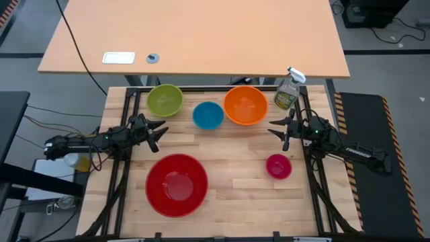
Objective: Nest bowls inside each other
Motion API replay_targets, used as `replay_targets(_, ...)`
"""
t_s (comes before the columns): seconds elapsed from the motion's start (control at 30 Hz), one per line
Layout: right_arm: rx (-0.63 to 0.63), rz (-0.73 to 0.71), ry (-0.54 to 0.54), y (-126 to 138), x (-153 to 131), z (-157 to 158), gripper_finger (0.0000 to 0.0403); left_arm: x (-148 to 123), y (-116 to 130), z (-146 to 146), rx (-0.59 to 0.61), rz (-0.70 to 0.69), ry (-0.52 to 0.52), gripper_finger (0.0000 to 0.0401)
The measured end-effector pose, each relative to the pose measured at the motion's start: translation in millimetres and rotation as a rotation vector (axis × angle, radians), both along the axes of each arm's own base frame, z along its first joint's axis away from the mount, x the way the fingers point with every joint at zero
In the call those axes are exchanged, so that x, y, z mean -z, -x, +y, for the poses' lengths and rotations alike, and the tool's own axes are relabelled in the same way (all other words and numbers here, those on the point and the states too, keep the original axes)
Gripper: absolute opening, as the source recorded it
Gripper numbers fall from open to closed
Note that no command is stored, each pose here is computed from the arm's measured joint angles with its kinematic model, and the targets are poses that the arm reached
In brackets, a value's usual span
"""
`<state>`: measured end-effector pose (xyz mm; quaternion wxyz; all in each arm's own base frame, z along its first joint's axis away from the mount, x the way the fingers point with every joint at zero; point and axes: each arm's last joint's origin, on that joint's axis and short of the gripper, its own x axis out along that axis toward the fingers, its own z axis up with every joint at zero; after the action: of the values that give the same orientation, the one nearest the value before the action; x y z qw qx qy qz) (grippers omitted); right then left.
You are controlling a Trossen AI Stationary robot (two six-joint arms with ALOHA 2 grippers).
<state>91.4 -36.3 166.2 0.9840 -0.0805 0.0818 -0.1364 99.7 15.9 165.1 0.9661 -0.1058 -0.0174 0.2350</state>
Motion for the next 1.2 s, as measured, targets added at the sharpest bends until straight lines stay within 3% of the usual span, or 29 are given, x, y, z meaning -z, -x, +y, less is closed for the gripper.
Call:
replay_targets(0.17,0.000,0.000,0.000,0.0,0.0,0.0,0.0162,-2.9,0.0,0.0,-0.001,-0.059,0.055,0.0181)
replay_targets(0.3,0.079,0.006,0.049,0.7,-1.1,-2.4,0.0162,-14.1,0.8,0.0,0.020,-0.332,0.353,0.0181)
replay_targets(0.37,0.115,-0.001,0.134,0.8,-4.6,-3.7,0.0162,-17.5,1.4,0.0,0.032,-0.409,0.432,0.0181)
replay_targets(0.6,0.149,-0.182,0.210,0.7,-23.7,-4.5,0.0162,-21.5,2.1,0.0,0.048,-0.483,0.492,0.0181)
replay_targets(0.7,0.174,-0.465,0.016,4.3,-42.3,-4.1,0.0162,-21.5,2.1,0.0,0.051,-0.503,0.532,0.0181)
replay_targets(0.83,0.343,-0.829,-0.561,9.0,-46.6,-10.1,0.0162,-25.5,3.3,0.3,0.056,-0.575,0.580,0.0181)
replay_targets(0.9,0.399,-0.903,-0.732,7.3,-42.6,-13.1,0.0162,-28.3,4.5,1.1,0.037,-0.616,0.583,0.0181)
replay_targets(1.03,0.241,-0.937,-0.862,0.1,-47.5,-12.5,0.0162,-37.6,8.8,2.5,0.011,-0.747,0.594,0.0181)
replay_targets(1.2,0.135,-1.164,-0.839,2.4,-67.0,-12.6,0.0162,-48.3,14.6,3.0,-0.016,-0.801,0.445,0.0181)
